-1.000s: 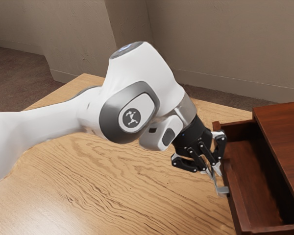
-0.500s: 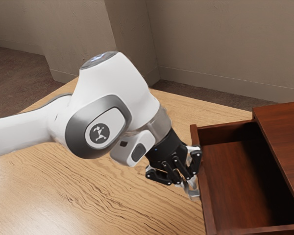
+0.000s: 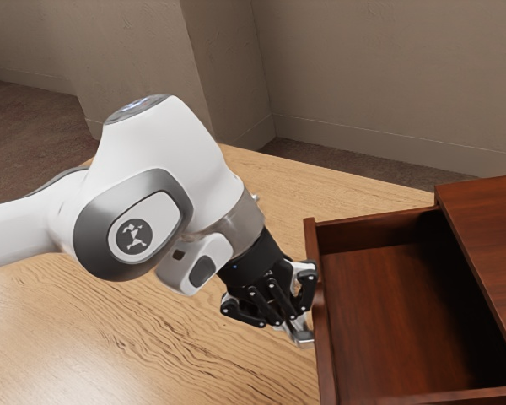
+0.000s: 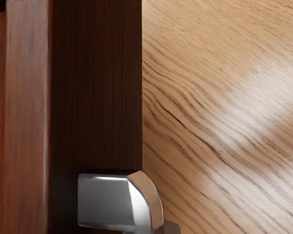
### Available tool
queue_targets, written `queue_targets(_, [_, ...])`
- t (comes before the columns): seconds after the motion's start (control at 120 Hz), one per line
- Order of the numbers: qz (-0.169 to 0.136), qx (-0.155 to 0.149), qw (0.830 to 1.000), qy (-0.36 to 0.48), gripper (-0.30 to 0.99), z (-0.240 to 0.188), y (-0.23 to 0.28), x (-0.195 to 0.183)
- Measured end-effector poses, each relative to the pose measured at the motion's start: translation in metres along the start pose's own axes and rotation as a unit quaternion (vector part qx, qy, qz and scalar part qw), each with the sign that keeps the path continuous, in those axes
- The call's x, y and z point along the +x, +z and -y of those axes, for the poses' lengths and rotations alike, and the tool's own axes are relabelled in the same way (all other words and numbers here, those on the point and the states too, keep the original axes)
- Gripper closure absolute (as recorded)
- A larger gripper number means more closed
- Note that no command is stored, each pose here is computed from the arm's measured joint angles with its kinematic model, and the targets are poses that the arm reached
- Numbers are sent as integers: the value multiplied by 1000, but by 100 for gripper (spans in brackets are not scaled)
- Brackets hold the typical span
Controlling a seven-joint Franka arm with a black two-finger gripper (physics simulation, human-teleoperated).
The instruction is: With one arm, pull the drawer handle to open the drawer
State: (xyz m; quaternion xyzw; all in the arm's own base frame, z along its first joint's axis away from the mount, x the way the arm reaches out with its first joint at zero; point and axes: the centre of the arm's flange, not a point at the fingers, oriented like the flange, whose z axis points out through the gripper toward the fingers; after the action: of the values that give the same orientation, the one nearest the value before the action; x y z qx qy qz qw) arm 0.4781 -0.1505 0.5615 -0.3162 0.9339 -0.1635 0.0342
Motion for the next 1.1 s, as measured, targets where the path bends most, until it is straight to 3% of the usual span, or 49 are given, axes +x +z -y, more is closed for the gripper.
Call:
queue_targets(0.517, [5, 3, 1000, 12, 48, -3, -14, -1])
queue_targets(0.742, [34, 39, 998, 18, 42, 14, -92, -11])
queue_targets(0.858, [68, 11, 998, -10, 34, 20, -125, -39])
queue_targets(0.958, [117, -36, 991, -61, 21, 22, -153, -63])
queue_targets(1.1, [142, -90, 961, -217, 11, -7, -169, -106])
